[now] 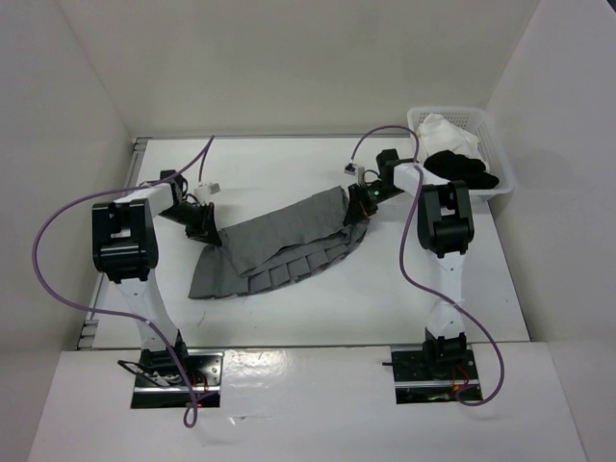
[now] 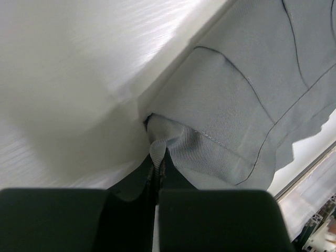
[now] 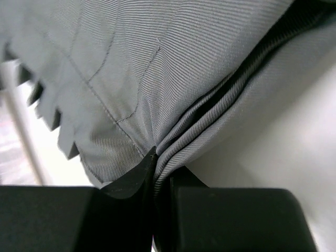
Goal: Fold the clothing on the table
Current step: Fold the skirt
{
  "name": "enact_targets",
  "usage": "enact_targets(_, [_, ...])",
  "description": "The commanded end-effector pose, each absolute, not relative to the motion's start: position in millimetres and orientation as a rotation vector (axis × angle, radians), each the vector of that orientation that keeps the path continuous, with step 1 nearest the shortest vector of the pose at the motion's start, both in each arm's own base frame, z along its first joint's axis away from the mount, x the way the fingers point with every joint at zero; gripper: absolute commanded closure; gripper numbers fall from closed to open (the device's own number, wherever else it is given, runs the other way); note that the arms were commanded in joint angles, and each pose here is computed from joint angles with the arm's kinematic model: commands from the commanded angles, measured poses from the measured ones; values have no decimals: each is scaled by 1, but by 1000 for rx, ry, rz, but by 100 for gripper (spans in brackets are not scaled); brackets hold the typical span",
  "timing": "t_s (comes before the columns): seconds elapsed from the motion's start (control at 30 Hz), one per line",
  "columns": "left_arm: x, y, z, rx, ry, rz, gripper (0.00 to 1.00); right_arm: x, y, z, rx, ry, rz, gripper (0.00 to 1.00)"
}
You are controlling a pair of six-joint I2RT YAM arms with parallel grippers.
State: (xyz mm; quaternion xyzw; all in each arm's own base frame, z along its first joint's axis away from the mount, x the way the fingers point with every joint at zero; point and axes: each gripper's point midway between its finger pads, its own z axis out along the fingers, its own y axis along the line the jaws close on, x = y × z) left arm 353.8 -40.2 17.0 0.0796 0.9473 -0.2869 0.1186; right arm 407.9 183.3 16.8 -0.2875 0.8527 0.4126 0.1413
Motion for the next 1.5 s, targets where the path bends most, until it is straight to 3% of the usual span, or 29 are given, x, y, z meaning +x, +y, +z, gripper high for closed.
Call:
enact_targets(0.0, [355, -64, 29, 355, 2745, -837, 100, 445, 167, 31, -875, 2461, 899, 92])
enact_targets(0.33, [371, -120, 41, 476, 2670, -959, 100, 497, 147, 91, -874, 2431, 380, 100])
enact_targets(0.77, [370, -129, 25, 413, 2706, -1013, 100, 480, 201, 166, -1010, 2273, 123, 100])
enact_targets(1.07, [370, -124, 15, 368, 2747, -974, 100, 459, 230, 216, -1093, 2156, 93, 100])
enact_targets(1.47, [372, -116, 11, 324, 2763, -962, 100, 406, 304, 220, -1313, 2081, 121, 100])
